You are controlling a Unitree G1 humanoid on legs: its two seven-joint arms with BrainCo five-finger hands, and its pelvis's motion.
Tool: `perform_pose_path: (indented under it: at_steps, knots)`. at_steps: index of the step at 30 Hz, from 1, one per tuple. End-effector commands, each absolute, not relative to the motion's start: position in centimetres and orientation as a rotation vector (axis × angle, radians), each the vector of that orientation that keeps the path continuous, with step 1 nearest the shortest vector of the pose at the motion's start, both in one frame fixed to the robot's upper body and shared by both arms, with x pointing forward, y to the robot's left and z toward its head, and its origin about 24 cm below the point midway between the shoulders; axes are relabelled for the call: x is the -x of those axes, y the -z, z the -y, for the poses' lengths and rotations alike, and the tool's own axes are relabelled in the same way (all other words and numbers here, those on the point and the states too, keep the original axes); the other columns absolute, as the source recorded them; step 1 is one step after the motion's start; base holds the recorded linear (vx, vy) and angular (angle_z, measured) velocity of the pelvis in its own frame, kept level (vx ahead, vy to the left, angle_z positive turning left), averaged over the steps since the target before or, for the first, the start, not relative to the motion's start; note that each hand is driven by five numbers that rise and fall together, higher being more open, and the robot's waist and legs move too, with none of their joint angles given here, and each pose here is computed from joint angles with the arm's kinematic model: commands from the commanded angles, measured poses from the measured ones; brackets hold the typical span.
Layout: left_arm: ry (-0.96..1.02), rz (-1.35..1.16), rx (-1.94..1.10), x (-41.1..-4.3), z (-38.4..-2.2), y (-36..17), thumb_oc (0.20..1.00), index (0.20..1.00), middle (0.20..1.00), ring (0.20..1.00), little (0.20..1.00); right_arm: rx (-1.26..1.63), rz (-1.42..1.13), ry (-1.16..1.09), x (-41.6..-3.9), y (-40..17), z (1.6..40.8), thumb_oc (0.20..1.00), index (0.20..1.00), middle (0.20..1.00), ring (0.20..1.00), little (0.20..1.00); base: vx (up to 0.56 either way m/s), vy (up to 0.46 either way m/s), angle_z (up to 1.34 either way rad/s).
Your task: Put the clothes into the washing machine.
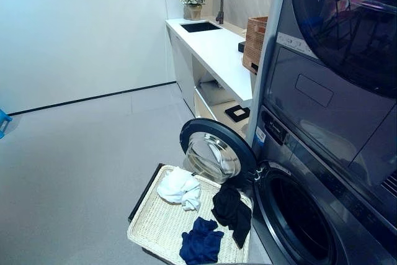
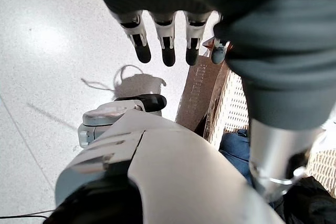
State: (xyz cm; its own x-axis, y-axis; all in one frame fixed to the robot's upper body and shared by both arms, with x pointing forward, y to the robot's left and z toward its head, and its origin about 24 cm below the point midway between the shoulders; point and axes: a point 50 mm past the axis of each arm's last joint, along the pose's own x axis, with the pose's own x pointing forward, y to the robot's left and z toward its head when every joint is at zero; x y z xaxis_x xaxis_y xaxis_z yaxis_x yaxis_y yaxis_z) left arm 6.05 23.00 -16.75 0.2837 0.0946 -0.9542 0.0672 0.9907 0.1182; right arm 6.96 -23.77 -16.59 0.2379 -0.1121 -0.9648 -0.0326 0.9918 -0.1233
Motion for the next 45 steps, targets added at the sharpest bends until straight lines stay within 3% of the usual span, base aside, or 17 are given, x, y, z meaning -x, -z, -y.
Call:
perform_pose_path:
  at_steps: [1,35,42,45]
  knots:
    - [-0.025,-1.273,-0.118,-8.2,-23.7,16.3,1.0,1.0,1.0,1.0,1.0,0.121,-1.287,0.048,-9.2,16.3,23.5,1.0,1.0,1.0,1.0,1.0,0.0,0.0,0.0]
    - [-0.104,-1.18,-0.175,-9.3,-24.0,16.0,1.0,1.0,1.0,1.0,1.0,0.118,-1.283,0.048,-9.2,16.3,23.4,1.0,1.0,1.0,1.0,1.0,0.0,0.0,0.0]
    - [-0.162,-1.054,-0.176,-10.7,-24.3,15.3,1.0,1.0,1.0,1.0,1.0,0.119,-1.26,0.039,-9.5,16.1,23.6,1.0,1.0,1.0,1.0,1.0,0.01,0.001,0.0]
    - [-0.277,-0.93,-0.214,-11.9,-25.3,14.3,1.0,1.0,1.0,1.0,1.0,0.09,-1.183,0.055,-10.9,15.6,23.9,1.0,1.0,1.0,1.0,1.0,0.04,0.004,0.0]
